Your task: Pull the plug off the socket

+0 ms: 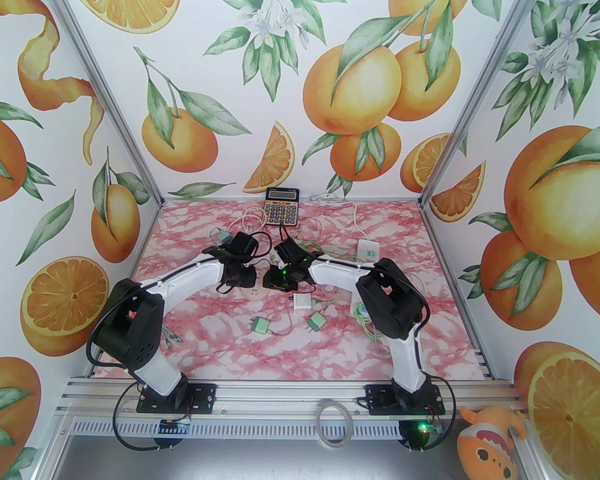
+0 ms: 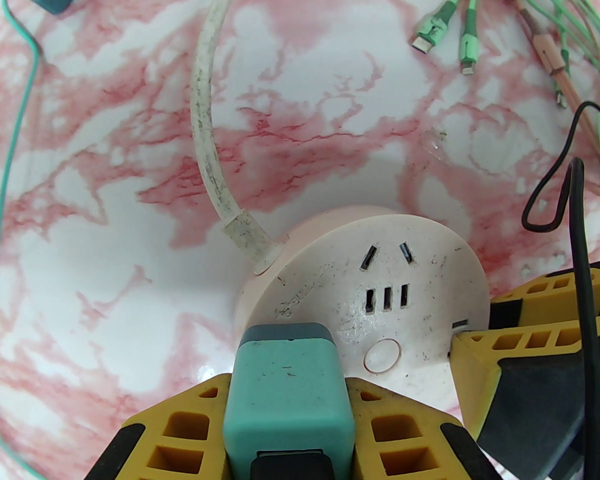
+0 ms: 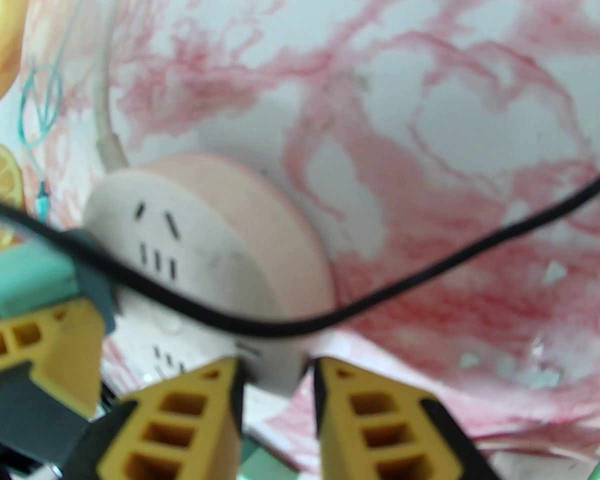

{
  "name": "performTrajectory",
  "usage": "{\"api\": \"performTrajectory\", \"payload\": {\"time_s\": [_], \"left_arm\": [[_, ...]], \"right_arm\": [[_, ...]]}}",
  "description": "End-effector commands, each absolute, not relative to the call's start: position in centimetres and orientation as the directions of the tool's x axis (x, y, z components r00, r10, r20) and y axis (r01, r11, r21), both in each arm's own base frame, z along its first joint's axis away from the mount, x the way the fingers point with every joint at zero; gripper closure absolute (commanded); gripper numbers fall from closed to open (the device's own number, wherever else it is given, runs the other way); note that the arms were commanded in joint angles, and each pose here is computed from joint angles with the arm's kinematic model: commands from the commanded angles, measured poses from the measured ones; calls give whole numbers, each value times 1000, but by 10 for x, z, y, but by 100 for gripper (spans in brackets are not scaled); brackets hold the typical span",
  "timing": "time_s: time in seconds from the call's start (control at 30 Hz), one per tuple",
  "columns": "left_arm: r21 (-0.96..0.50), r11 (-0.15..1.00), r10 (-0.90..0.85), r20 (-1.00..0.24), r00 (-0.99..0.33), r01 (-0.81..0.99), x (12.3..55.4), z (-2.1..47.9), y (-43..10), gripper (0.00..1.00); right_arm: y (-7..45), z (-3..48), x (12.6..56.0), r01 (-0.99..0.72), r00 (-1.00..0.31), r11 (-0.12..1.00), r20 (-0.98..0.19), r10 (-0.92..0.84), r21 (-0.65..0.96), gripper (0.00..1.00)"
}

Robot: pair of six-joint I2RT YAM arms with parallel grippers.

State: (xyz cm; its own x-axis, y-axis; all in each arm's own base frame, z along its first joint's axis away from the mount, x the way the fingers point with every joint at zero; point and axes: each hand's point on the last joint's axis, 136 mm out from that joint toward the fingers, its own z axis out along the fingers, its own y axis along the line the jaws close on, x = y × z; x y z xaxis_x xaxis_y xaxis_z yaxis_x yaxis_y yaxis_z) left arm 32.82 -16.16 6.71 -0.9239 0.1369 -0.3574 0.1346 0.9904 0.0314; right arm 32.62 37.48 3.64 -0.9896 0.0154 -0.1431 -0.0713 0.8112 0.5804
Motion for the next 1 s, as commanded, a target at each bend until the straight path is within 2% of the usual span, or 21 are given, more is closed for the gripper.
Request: {"api": "performTrajectory", "payload": {"time_s": [0.0,0.47,0.77,0.97], "left_arm": [[129,979,191,-351,-917,155,328,71,-163,88],[110,982,179,-331,-927,151,322,62,-166,88],[-110,994,-9,-317,-948,27,326,65,-149,87],[-214,977,-67,-298,-952,-1,326,64,-153,87]], "right_arm": [[346,-11,311,-11,-997,904,-72,21,428,71],[345,-12,310,-11,-998,910,-67,19,415,71],[338,-13,306,-8,-998,916,-66,20,401,71],[338,-13,305,-11,-998,917,-63,16,400,71]]}}
